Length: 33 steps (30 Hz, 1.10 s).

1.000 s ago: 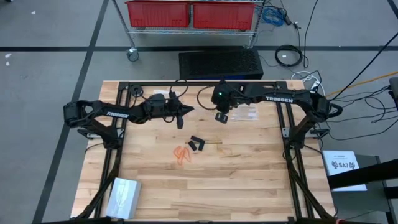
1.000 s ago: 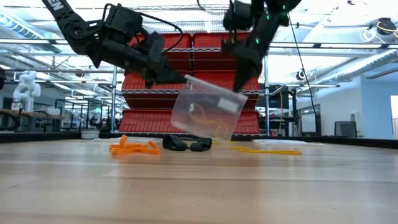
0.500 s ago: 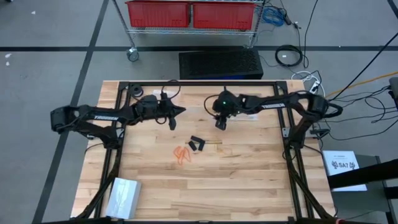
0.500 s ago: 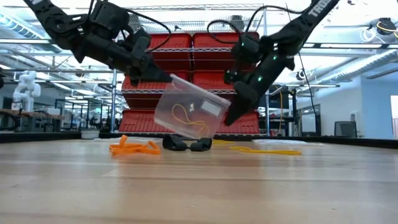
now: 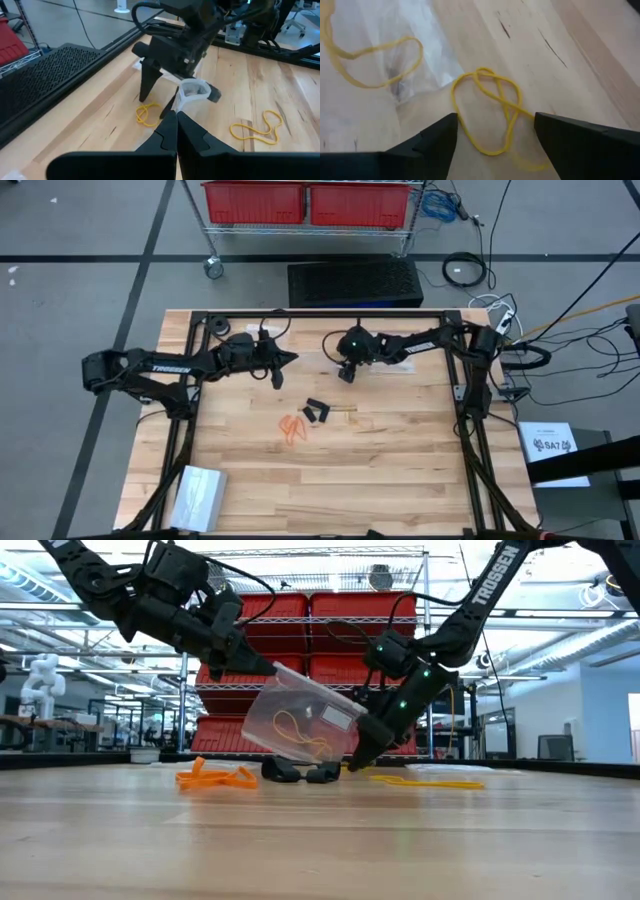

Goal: Sort rubber bands
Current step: Put the middle yellow rubber band into the middle transparent zip bag

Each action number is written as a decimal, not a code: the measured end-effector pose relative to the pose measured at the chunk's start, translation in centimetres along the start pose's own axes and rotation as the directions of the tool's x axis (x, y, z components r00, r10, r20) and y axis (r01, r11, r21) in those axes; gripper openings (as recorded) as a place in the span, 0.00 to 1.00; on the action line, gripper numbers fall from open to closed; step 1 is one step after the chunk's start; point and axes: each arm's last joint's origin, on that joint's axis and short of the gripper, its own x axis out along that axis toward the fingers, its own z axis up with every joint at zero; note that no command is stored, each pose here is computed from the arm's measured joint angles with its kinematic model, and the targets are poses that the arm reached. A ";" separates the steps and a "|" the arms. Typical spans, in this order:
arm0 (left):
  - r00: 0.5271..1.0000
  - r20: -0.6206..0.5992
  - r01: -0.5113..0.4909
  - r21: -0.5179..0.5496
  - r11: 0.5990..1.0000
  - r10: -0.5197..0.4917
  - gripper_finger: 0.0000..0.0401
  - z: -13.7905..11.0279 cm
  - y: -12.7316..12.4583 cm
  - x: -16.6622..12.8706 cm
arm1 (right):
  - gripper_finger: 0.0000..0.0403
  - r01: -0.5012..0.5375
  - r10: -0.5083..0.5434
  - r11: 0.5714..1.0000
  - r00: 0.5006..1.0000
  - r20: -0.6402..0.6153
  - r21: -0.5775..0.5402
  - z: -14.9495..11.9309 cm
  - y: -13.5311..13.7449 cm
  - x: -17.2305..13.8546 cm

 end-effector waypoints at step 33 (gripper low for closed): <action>0.999 0.049 0.004 0.026 1.000 -0.005 0.00 0.5 0.0 0.0 | 0.00 -0.102 0.105 0.994 0.982 -0.155 0.025 1.1 2.1 -9.4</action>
